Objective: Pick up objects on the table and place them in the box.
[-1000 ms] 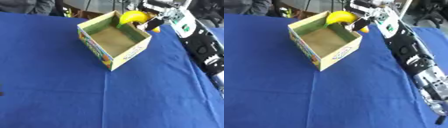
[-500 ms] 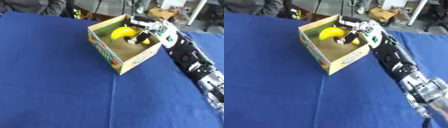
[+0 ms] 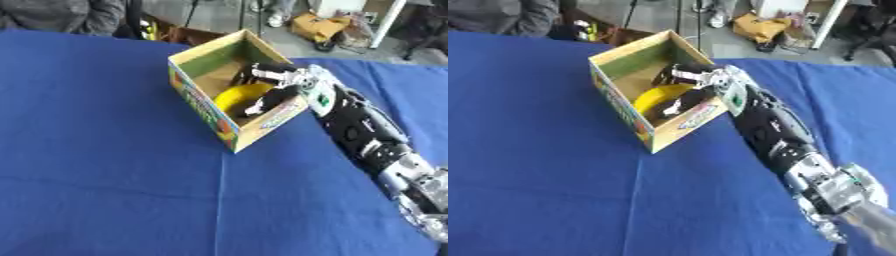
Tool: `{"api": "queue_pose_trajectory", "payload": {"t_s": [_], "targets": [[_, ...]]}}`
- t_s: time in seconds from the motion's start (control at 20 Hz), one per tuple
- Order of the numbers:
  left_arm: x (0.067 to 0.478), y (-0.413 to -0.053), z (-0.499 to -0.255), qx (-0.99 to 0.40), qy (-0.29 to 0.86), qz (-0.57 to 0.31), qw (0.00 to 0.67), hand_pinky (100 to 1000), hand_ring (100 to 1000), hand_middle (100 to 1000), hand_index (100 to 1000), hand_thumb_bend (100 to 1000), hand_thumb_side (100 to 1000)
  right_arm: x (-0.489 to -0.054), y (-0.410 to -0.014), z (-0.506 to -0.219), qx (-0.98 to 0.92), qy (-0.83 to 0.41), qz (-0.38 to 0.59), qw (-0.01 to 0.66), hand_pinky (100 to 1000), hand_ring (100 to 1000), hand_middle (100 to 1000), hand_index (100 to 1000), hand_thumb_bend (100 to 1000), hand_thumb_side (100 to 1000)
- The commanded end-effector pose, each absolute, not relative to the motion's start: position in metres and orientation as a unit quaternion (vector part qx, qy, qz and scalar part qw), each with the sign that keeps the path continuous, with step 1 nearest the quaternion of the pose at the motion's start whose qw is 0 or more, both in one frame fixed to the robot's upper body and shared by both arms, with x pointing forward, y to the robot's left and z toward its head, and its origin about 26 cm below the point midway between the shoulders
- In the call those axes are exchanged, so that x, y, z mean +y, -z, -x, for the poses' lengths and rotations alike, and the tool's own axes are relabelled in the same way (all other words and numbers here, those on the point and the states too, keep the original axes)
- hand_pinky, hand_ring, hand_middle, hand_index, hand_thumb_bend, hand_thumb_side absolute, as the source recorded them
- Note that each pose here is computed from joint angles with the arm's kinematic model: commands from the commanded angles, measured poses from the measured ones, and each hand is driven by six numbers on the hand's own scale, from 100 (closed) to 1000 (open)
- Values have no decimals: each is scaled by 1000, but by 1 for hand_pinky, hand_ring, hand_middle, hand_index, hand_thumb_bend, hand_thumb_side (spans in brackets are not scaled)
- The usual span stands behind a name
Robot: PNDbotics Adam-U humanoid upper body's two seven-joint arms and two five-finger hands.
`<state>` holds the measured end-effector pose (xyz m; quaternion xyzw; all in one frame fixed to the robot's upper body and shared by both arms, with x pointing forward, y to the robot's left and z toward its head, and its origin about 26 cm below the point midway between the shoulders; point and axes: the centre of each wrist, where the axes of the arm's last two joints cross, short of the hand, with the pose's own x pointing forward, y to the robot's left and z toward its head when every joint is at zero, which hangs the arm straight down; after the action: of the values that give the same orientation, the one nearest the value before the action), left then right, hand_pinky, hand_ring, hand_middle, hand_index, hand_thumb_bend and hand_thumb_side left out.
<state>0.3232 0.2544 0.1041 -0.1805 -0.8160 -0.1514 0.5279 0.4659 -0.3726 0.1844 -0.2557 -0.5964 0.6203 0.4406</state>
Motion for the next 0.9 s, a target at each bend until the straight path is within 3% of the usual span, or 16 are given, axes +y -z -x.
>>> {"api": "queue_pose_trajectory", "payload": {"t_s": [0.05,0.3,0.55,0.75,0.8,0.9], "targets": [[255,-110,-322,-821,156,179,519,657,731,626,704,267,1000,-379,-212,-462,-616,-612,277,411,899,897,921,919,718,530],[258,-107,-321,-819,150,174,526,657,731,626,704,272,1000,-374,-243,-455,-682,-573,288,352,869,862,904,919,707,529],[264,-101,-318,-816,140,165,536,657,731,626,704,278,1000,-380,-270,-437,-746,-513,304,297,782,781,815,876,665,500],[270,-99,-317,-817,129,152,541,658,731,626,704,280,1000,-375,-277,-400,-831,-415,240,283,699,698,756,849,577,519],[271,-99,-316,-817,127,150,541,658,731,626,704,282,1000,-372,-278,-392,-840,-400,229,285,654,647,722,830,459,566],[274,-99,-316,-820,119,143,542,658,731,626,704,282,1000,-366,-271,-371,-862,-365,207,285,653,646,720,828,453,569]]}}
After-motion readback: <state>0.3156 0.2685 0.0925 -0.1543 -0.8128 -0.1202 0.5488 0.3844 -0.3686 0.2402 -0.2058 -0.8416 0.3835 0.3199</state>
